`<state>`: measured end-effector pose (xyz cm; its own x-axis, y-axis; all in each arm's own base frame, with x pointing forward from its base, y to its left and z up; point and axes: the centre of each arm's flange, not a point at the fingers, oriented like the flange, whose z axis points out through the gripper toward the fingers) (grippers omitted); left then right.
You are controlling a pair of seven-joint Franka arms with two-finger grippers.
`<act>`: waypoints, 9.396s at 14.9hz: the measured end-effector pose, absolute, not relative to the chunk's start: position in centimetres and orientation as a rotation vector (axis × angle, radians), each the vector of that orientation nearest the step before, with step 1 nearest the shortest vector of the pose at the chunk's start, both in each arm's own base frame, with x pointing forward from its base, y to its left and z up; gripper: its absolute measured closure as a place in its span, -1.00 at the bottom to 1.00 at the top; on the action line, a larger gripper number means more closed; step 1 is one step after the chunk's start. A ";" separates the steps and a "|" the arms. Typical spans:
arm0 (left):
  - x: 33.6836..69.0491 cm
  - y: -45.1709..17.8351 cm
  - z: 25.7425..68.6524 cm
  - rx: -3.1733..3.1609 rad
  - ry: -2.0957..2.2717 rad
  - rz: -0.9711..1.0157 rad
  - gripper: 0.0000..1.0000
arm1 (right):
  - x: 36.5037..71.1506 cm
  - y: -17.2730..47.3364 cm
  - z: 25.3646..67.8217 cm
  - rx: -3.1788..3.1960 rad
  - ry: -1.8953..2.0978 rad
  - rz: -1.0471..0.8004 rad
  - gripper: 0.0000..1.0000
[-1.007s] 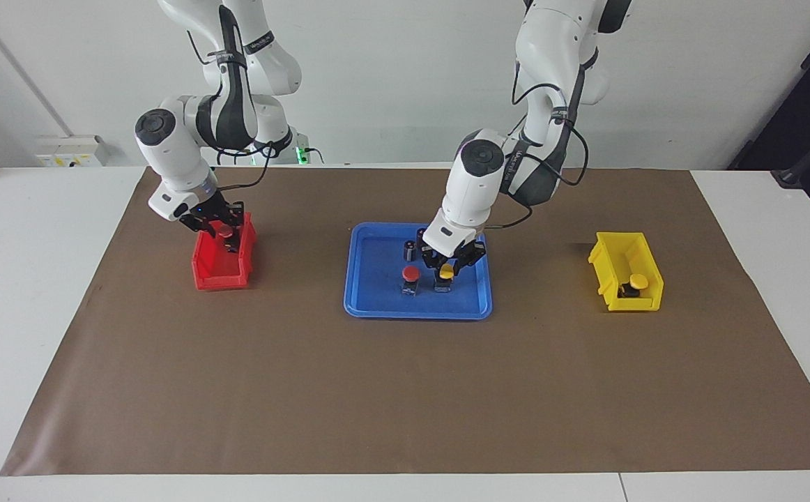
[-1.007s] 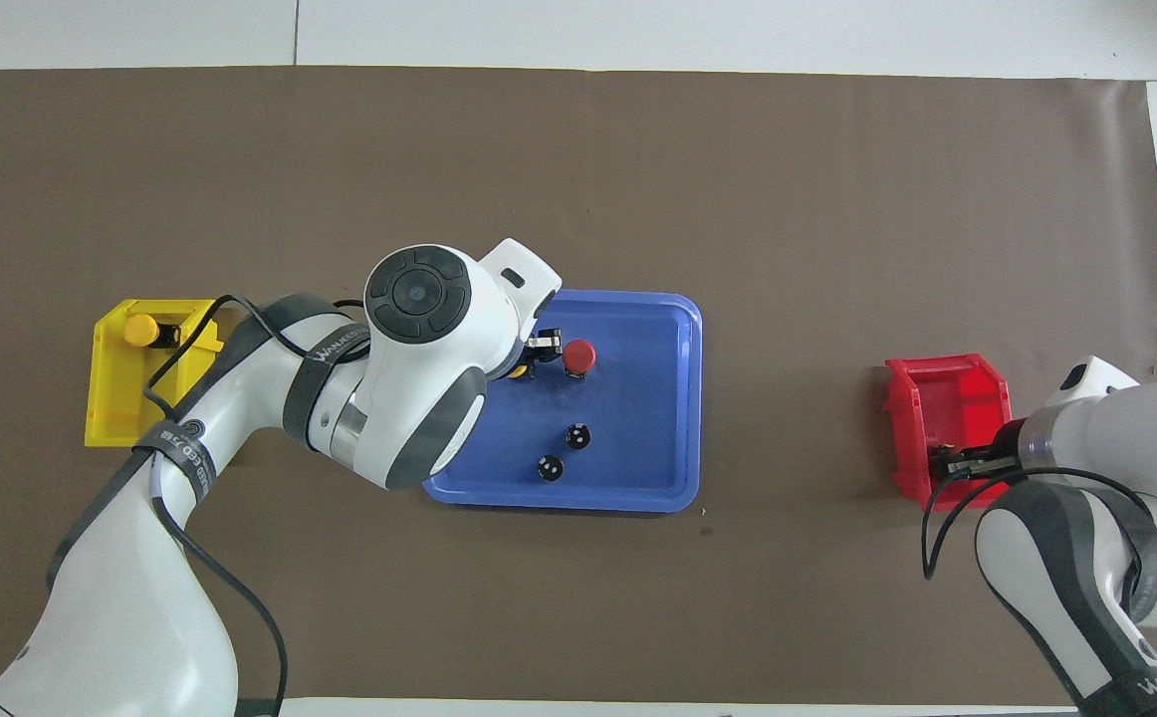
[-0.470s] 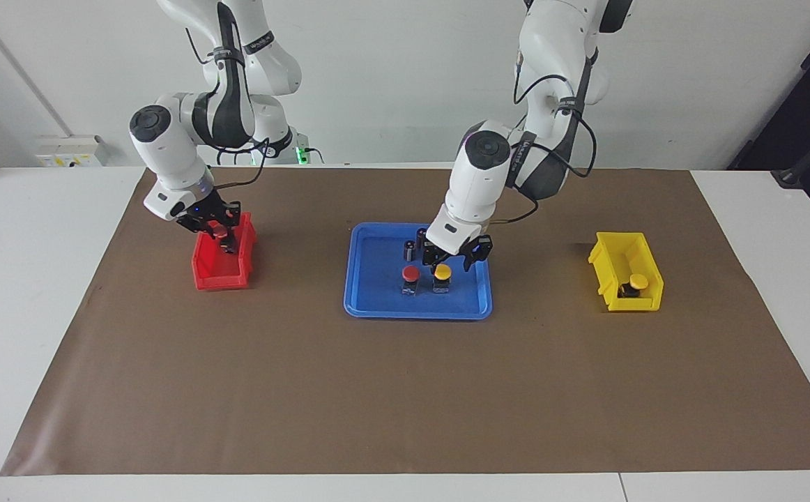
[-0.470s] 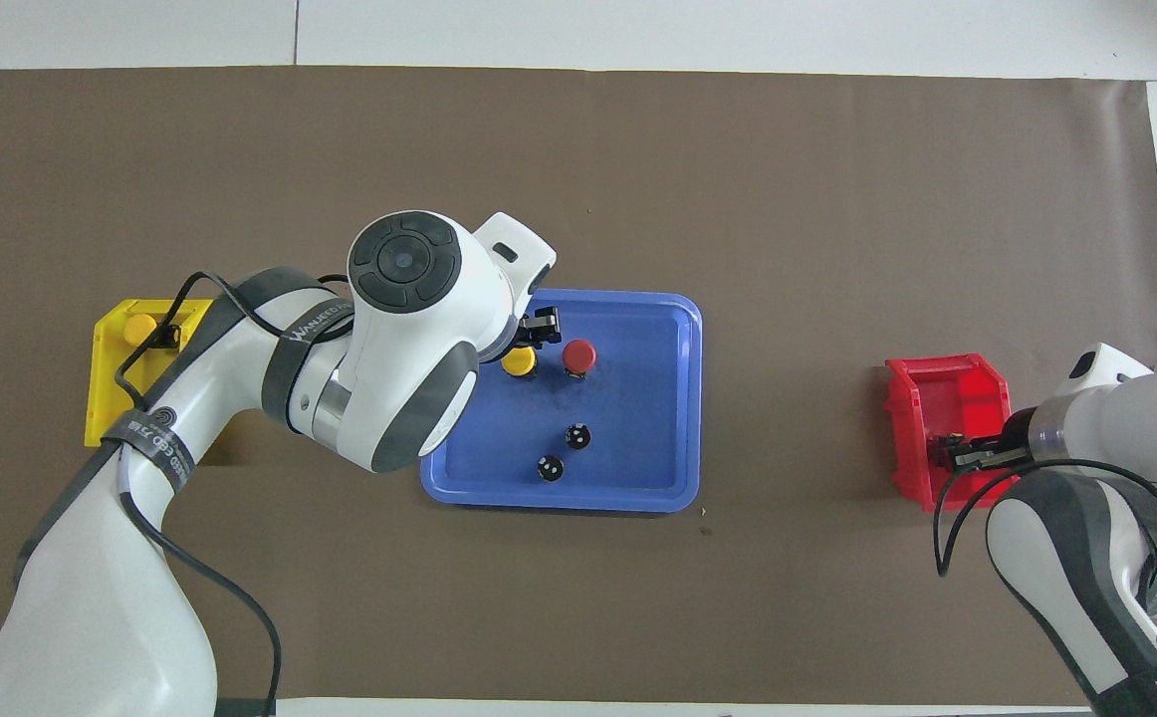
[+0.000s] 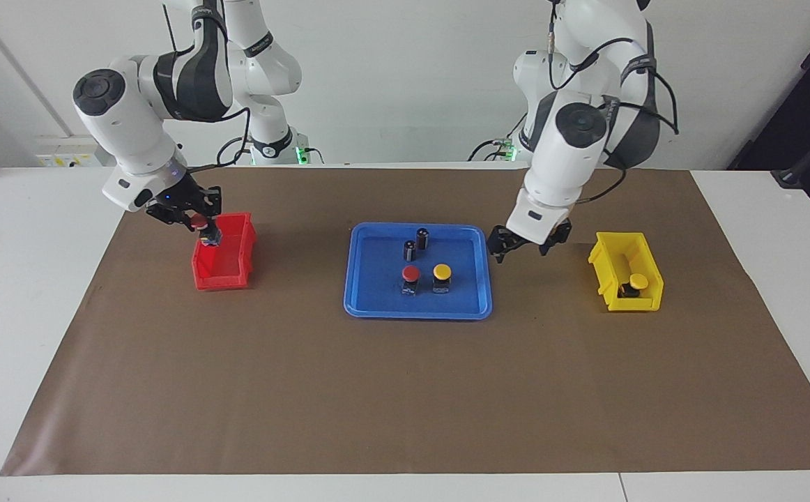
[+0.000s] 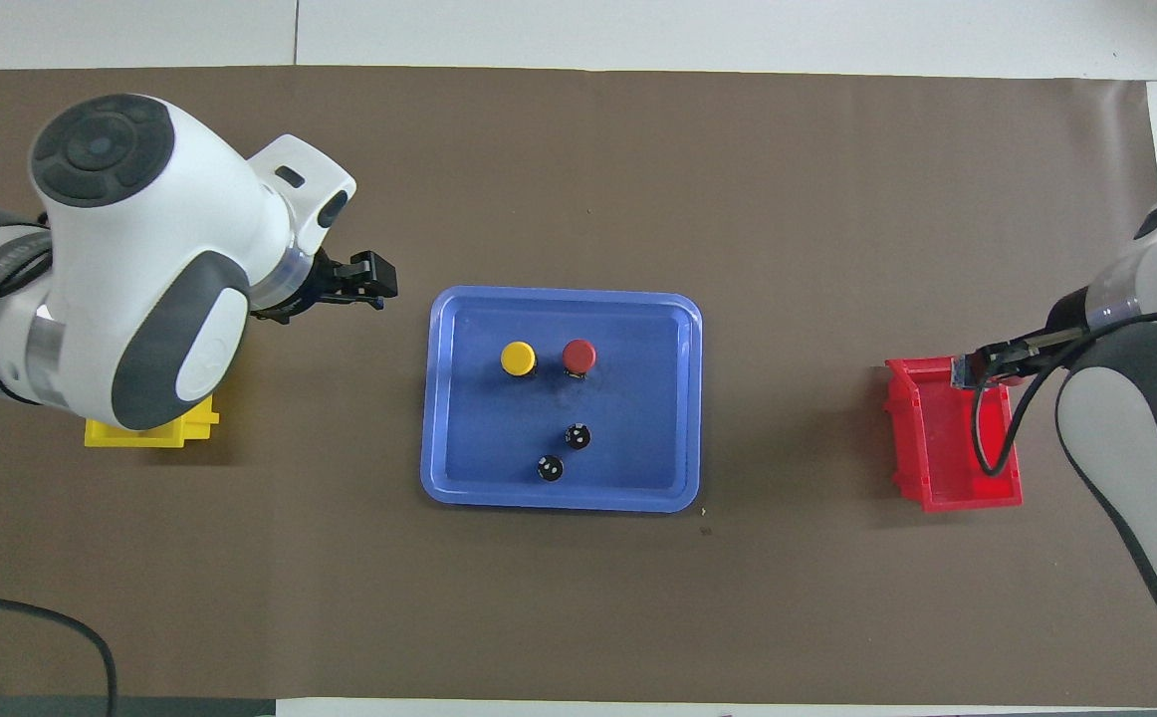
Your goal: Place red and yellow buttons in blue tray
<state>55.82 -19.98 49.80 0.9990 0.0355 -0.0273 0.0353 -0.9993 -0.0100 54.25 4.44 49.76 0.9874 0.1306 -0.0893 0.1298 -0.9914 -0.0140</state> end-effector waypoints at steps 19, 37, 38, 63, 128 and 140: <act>52.7 -1.4 59.3 -3.143 0.140 0.063 -1.00 | 56.4 30.6 35.2 -3.139 0.067 0.067 0.17; 54.2 1.2 51.0 -3.142 0.086 -0.067 -0.94 | 60.9 12.0 55.7 -3.184 0.374 0.048 -1.00; 54.4 1.7 49.1 -3.141 0.079 -0.071 -0.89 | 60.6 10.1 57.2 -3.184 0.374 0.056 -1.00; 56.5 2.0 35.9 -3.134 0.076 -0.083 -0.25 | 54.4 -6.4 61.4 -3.176 0.261 0.158 -1.00; 55.3 -6.1 54.9 -3.125 0.154 -0.023 -1.00 | 54.3 -5.8 61.3 -3.178 0.245 0.162 -1.00; 54.5 -4.6 60.1 -3.101 0.233 -0.009 -1.00 | 54.3 -5.8 61.3 -3.178 0.245 0.162 -1.00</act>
